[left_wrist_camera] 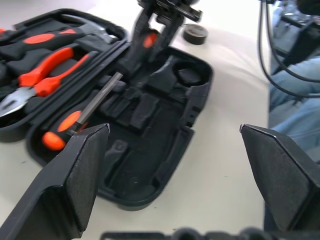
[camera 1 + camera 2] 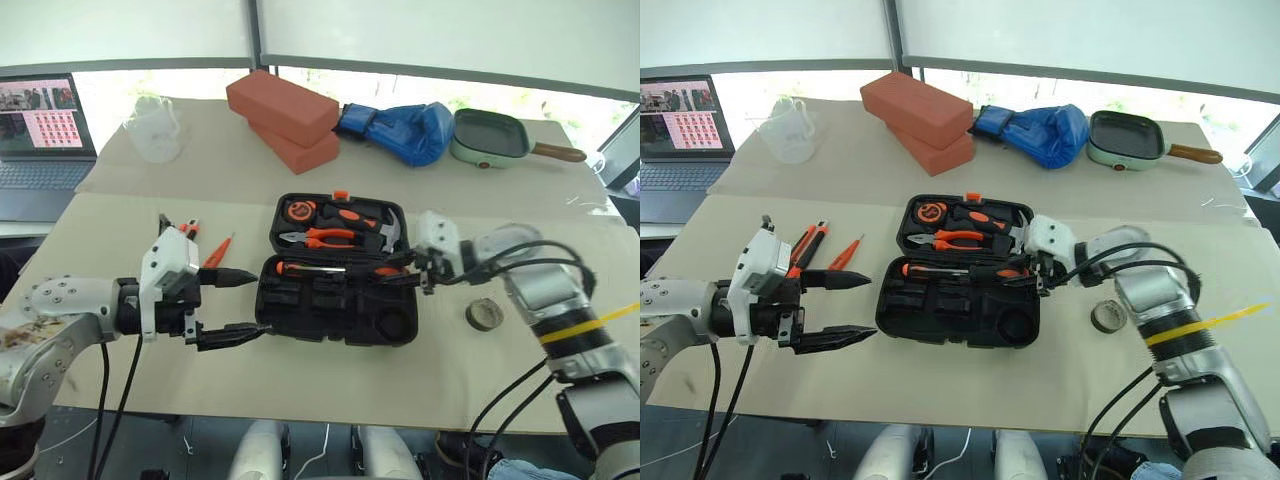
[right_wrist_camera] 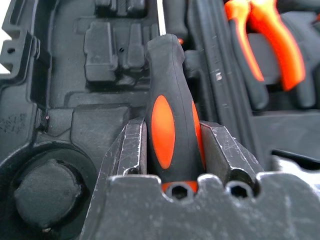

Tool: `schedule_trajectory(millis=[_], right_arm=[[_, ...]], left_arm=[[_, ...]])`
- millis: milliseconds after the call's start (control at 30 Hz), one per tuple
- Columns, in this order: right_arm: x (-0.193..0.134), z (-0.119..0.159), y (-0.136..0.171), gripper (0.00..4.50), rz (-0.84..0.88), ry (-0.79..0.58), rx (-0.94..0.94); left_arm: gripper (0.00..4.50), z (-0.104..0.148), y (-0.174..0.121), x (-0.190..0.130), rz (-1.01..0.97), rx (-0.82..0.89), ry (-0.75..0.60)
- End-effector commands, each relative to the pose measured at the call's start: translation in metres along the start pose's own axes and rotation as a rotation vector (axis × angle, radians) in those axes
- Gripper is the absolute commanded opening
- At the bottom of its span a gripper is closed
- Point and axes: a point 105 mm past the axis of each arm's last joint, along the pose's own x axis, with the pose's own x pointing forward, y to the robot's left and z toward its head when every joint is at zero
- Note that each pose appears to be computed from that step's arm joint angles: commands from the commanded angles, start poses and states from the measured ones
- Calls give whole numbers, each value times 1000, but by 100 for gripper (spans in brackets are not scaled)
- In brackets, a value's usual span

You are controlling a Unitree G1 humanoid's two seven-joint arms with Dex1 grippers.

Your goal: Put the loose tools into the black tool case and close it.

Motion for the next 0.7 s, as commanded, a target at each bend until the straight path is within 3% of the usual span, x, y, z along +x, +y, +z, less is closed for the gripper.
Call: schedule_trajectory(millis=[33, 633, 700], right_arm=[[-5, -5, -7, 115, -45, 36, -39], [-3, -11, 14, 115, -31, 44, 18], [-2, -10, 16, 216, -25, 37, 35]], left_arm=[[450, 6, -5, -2, 2, 28, -10], [450, 11, 5, 6, -15, 61, -14], [450, 12, 6, 8, -17, 65, -18]])
